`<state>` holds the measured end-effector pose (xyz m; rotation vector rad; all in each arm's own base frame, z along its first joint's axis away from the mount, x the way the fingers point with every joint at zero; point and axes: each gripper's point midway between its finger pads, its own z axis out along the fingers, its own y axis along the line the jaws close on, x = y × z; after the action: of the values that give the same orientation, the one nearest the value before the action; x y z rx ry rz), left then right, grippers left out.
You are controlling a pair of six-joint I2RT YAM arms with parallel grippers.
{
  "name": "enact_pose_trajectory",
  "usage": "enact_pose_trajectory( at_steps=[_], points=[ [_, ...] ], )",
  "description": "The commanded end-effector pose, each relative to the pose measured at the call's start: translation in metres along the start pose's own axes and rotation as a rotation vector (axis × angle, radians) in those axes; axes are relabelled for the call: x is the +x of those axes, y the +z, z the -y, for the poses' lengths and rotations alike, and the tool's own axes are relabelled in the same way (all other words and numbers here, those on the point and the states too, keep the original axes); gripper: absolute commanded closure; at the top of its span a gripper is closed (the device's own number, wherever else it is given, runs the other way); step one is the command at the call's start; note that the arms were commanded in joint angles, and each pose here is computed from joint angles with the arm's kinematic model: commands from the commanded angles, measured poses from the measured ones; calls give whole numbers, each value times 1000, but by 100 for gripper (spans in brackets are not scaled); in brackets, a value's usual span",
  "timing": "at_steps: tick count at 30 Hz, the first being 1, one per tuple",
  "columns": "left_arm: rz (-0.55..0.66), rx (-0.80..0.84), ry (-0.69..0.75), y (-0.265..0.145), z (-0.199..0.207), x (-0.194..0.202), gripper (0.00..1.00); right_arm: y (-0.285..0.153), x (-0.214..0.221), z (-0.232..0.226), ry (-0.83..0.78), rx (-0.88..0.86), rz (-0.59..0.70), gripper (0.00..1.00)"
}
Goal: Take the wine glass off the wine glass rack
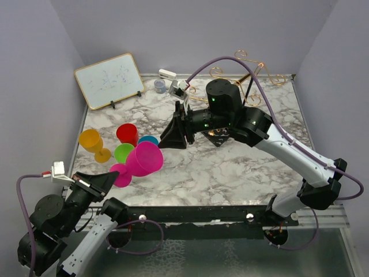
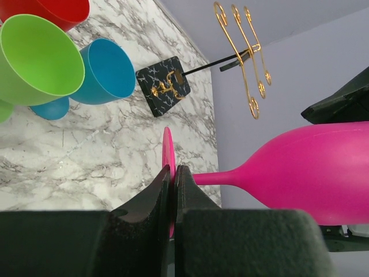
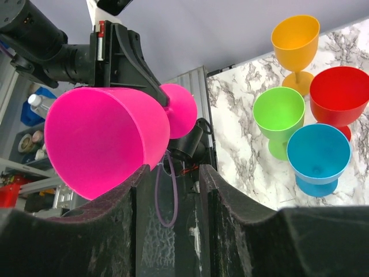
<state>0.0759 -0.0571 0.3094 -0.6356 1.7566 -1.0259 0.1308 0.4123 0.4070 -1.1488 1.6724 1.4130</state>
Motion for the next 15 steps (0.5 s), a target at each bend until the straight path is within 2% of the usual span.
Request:
enact_pose_trajectory(
  at_steps=[1,15],
  points=[
    [13,-15,18,4,0,-3,100,-6,-9,-1,-16,35,46,62],
    [-11,-35,42,7,1,-1,100,-7,-12,-11,-16,-5,66,62]
  ],
)
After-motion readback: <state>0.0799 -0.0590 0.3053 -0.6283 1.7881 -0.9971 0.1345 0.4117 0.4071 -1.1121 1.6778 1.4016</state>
